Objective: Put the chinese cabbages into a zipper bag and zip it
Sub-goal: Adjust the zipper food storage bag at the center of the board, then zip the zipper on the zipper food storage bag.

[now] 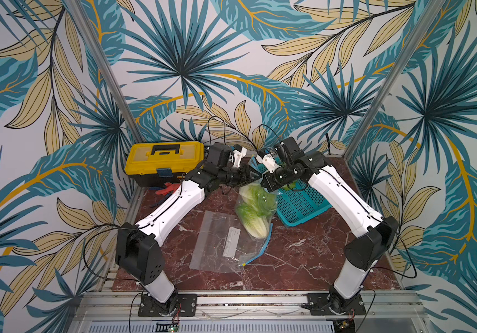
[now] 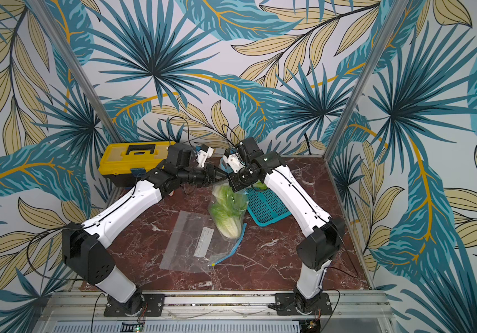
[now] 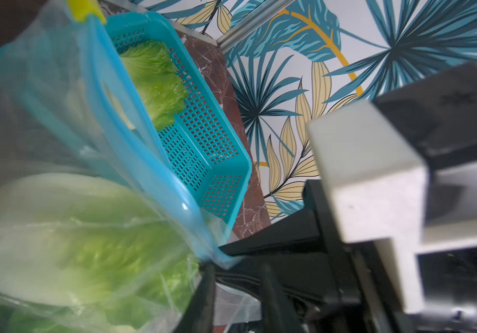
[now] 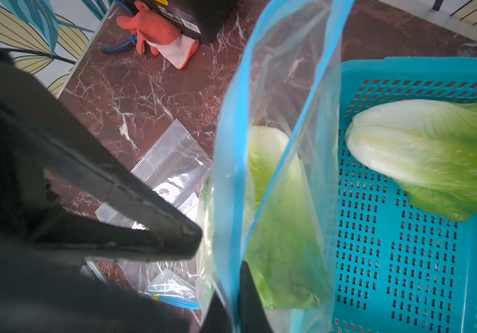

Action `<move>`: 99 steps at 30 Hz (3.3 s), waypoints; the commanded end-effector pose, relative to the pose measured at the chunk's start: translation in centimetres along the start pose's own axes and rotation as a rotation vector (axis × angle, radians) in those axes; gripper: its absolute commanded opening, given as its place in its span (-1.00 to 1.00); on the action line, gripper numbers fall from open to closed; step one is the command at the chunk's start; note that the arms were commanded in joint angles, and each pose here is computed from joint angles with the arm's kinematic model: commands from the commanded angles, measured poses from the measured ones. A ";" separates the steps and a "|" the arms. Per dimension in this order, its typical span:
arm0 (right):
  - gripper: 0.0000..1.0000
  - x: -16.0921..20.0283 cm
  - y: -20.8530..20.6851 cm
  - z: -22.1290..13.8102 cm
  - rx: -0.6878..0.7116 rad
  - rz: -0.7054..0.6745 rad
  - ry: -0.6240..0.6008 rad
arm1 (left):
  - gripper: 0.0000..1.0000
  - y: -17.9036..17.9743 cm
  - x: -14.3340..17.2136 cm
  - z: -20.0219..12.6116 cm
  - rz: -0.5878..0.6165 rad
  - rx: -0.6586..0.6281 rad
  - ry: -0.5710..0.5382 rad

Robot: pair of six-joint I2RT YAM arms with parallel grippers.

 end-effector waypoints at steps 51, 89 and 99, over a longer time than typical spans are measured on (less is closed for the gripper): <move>-1.00 0.6 7.0 -12.7 -0.418 -0.875 -0.510 | 0.54 1.8 -2.4 -13.4 0.697 0.403 0.005; -0.02 -1.5 2.7 -12.9 -0.176 -0.468 -0.486 | -1.00 -2.0 -1.2 -15.3 0.757 0.215 -0.179; 0.06 -7.0 5.9 -10.6 -0.236 -0.438 -0.441 | -1.00 -2.8 -0.9 -14.8 0.800 0.183 -0.141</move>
Point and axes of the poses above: each gripper's point midway between its finger pads, its own z axis out along the fingers, its own y axis along the line the jaws close on, x = y × z, the point moved 5 cm from there along -z, back along the fingers, and after that the axes turned 8 degrees about -z, right-handed, at the moved point
